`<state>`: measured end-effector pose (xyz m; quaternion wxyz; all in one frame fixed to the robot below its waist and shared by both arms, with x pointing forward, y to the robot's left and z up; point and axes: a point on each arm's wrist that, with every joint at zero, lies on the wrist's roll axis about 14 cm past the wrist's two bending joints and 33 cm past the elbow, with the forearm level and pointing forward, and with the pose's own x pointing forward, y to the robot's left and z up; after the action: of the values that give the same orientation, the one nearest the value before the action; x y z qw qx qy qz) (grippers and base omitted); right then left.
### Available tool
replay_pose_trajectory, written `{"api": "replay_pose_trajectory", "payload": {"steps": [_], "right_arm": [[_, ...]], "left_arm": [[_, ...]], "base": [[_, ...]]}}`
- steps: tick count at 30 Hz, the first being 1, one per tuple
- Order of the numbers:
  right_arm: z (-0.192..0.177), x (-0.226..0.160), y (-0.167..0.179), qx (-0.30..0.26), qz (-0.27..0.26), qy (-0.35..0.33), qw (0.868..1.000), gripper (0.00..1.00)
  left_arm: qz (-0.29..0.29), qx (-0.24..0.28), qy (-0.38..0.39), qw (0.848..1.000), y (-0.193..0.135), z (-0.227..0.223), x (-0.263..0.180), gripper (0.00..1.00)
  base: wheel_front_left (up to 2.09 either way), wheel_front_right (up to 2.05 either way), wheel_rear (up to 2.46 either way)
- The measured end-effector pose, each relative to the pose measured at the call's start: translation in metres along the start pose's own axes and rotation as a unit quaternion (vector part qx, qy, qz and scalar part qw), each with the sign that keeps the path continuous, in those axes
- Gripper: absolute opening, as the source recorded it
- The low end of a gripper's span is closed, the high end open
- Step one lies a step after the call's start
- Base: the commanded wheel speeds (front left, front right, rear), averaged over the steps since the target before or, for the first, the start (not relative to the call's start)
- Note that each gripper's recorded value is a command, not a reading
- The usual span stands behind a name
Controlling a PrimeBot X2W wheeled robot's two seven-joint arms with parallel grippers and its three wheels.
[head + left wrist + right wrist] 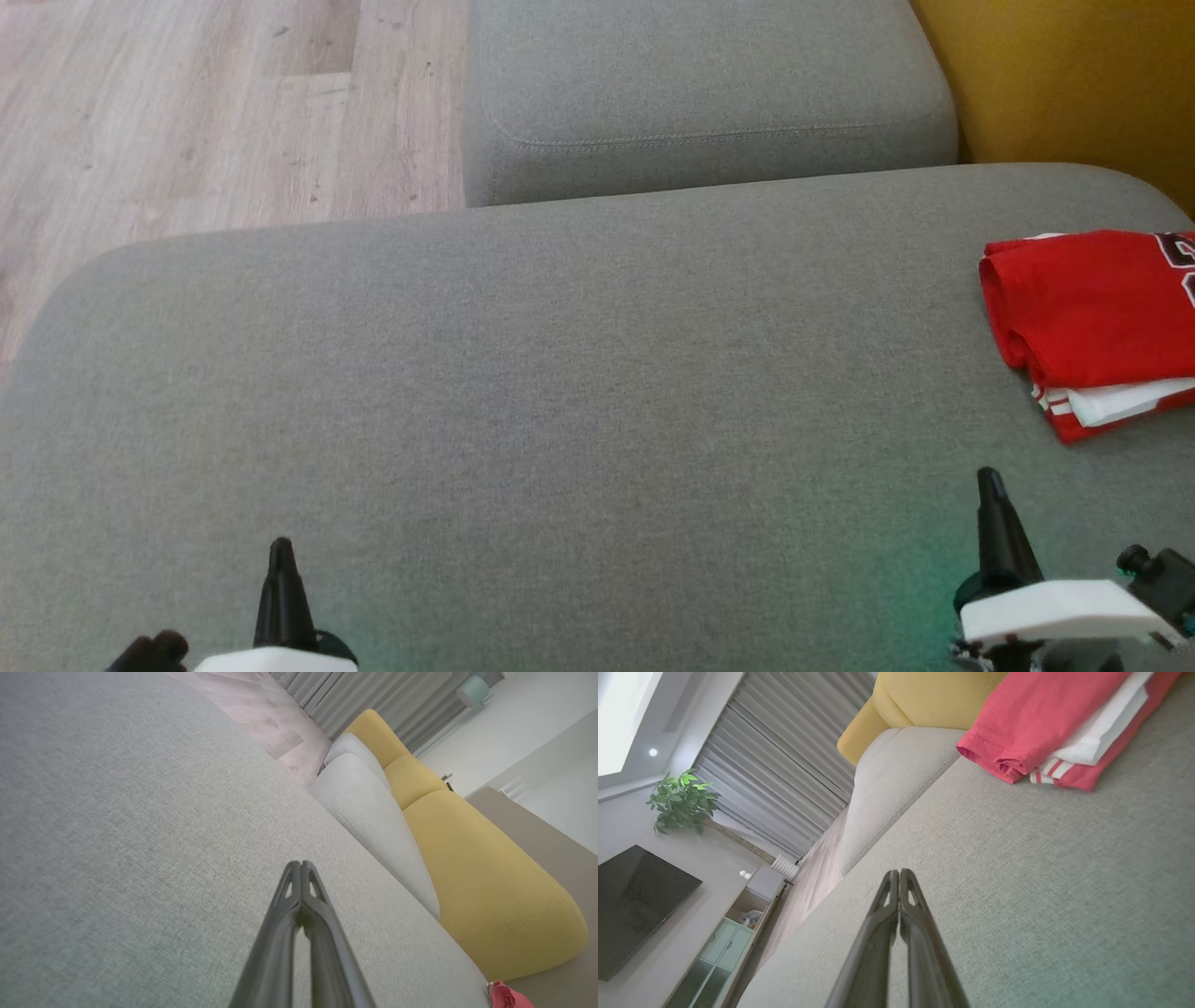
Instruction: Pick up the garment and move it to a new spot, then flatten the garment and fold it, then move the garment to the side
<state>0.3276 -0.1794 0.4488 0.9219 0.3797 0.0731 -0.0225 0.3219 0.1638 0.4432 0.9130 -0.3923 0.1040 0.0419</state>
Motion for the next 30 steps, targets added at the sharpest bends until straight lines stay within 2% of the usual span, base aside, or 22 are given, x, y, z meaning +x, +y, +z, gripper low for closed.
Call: {"api": "replay_pose_trajectory", "payload": {"steps": [16, 30], "right_arm": [[0.01, 0.011, -0.001, 0.106, -0.007, -0.009, 0.994, 0.0], [0.02, 0.021, 0.001, 0.193, -0.004, -0.014, 0.981, 0.0]], "left_arm": [[-0.005, -0.102, 0.003, 0.995, -0.001, 0.008, 0.011, 0.0], [-0.017, -0.185, 0.003, 0.983, -0.004, 0.017, 0.021, 0.0]], "base": [[0.0, 0.0, 0.0], [0.0, 0.0, 0.0]]}}
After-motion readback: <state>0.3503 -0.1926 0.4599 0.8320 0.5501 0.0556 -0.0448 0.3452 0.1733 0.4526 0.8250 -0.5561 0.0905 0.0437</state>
